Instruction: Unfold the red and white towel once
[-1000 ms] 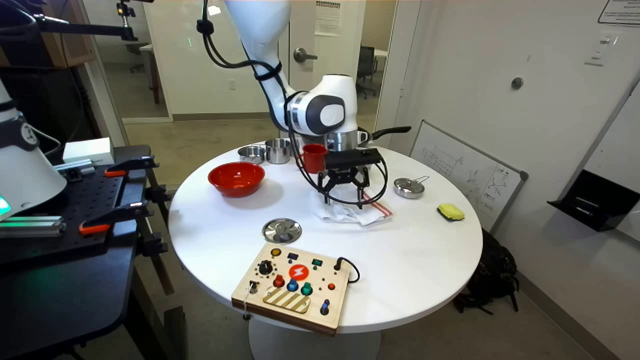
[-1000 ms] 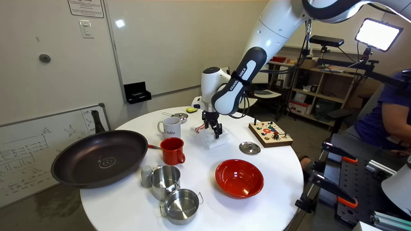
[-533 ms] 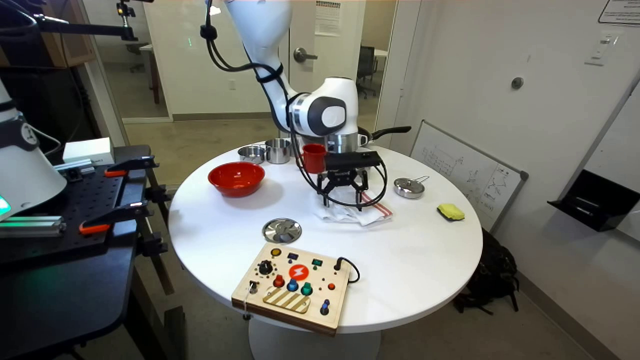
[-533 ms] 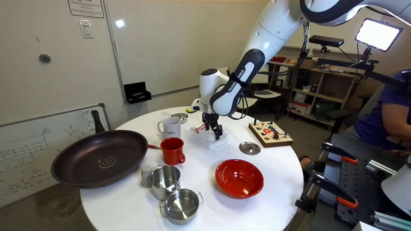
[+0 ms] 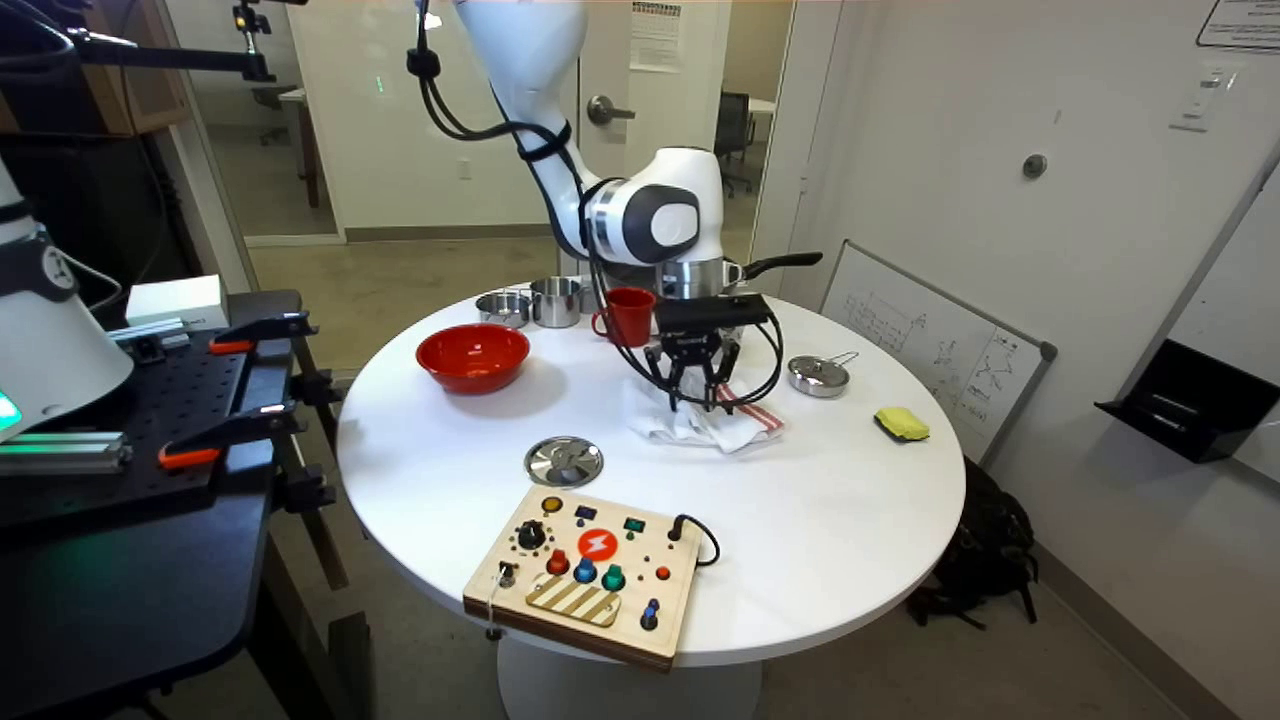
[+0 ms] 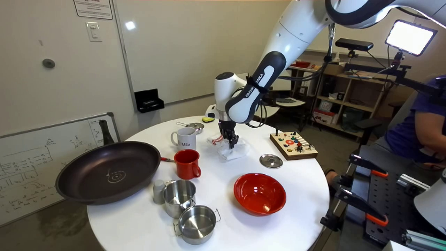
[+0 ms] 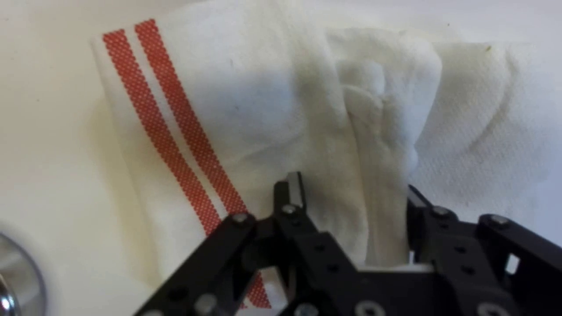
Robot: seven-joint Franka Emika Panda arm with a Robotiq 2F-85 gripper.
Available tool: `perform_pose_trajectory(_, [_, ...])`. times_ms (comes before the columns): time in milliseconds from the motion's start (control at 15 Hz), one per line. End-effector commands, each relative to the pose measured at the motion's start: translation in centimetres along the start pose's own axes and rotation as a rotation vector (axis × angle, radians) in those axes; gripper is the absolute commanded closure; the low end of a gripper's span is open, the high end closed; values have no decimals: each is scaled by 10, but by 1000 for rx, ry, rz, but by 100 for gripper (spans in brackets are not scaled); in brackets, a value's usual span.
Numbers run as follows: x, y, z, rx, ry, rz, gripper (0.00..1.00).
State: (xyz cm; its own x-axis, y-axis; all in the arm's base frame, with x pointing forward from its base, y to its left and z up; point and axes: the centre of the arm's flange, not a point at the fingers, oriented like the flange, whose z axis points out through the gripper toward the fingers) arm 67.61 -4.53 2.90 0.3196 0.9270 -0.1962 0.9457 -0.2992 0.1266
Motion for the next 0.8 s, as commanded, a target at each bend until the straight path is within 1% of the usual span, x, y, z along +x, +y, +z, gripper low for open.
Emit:
perform_pose_trajectory(0, [6,5,10,18,-14,-3,85])
perform_pose_trajectory(133, [6,6,9,16,-17,-7,99])
perform_pose_trajectory(200, [7,6,9,16,-24,-13,100])
perform_pose_trajectory(267, [8,5,8,13,-35,-24,100])
perform_pose_trajectory(333, [9,4,6,14,-57,-41,97])
perform_pose_trajectory(467, [11,2,0,12,-83,-63,98])
perform_pose_trajectory(733, [15,-4,-22,97,-127,-129,97])
